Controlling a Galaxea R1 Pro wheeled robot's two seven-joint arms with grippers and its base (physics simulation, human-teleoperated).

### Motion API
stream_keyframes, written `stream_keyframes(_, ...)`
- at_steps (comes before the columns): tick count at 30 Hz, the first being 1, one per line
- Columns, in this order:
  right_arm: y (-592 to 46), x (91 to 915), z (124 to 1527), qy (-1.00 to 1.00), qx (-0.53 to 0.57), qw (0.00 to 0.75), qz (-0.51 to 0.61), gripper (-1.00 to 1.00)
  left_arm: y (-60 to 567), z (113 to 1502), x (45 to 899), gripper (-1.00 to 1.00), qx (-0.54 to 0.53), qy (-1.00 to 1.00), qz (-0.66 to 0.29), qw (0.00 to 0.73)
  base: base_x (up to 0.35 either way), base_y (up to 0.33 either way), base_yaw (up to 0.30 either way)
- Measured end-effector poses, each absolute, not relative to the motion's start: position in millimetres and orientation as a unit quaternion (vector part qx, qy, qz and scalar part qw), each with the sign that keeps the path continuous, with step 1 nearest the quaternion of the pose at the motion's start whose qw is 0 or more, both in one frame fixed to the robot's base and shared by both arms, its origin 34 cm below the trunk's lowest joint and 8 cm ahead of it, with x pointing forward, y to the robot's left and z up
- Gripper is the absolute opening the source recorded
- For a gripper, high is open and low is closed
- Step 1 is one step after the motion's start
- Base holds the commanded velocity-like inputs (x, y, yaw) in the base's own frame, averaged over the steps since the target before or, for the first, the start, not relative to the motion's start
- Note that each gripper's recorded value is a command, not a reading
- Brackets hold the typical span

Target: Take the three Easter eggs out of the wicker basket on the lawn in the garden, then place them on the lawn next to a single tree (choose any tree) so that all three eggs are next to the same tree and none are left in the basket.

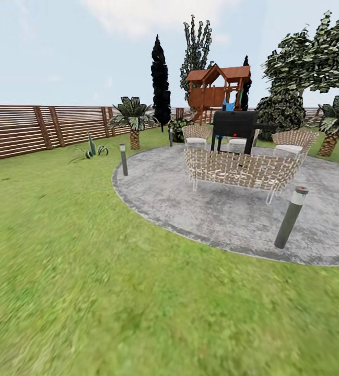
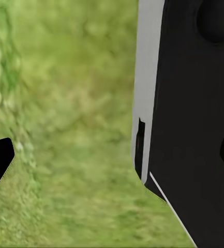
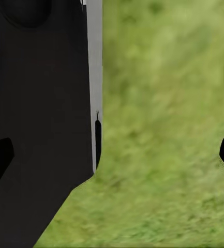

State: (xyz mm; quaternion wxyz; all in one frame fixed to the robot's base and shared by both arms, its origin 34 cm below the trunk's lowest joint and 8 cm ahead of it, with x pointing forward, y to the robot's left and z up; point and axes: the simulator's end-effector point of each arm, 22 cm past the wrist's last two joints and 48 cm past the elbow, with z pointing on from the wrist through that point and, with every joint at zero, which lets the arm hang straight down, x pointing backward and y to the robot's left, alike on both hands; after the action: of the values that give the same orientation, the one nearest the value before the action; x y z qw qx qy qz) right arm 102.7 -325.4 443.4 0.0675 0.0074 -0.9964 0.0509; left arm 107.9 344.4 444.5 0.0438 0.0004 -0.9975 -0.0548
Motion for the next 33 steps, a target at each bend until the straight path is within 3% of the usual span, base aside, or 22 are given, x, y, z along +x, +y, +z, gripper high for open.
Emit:
stream_keyframes(6, -325.1, 102.7, 443.4, -0.996, 0.004, 0.067, 0.051, 1.0, 344.5, 444.5, 107.9, 1.0, 0.001, -0.998, -0.055, 0.044, 0.329, 0.0, 0.074)
stream_keyframes(24, -325.3, 102.8, 443.4, -0.996, 0.003, 0.067, 0.051, 1.0, 343.8, 444.4, 107.8, 1.0, 0.001, -0.998, -0.054, 0.044, 0.329, 0.0, 0.243)
stream_keyframes(33, -325.2, 102.7, 443.4, -0.996, 0.008, 0.068, 0.051, 1.0, 343.7, 444.4, 107.9, 1.0, 0.001, -0.998, -0.054, 0.044, 0.329, 0.0, 0.037)
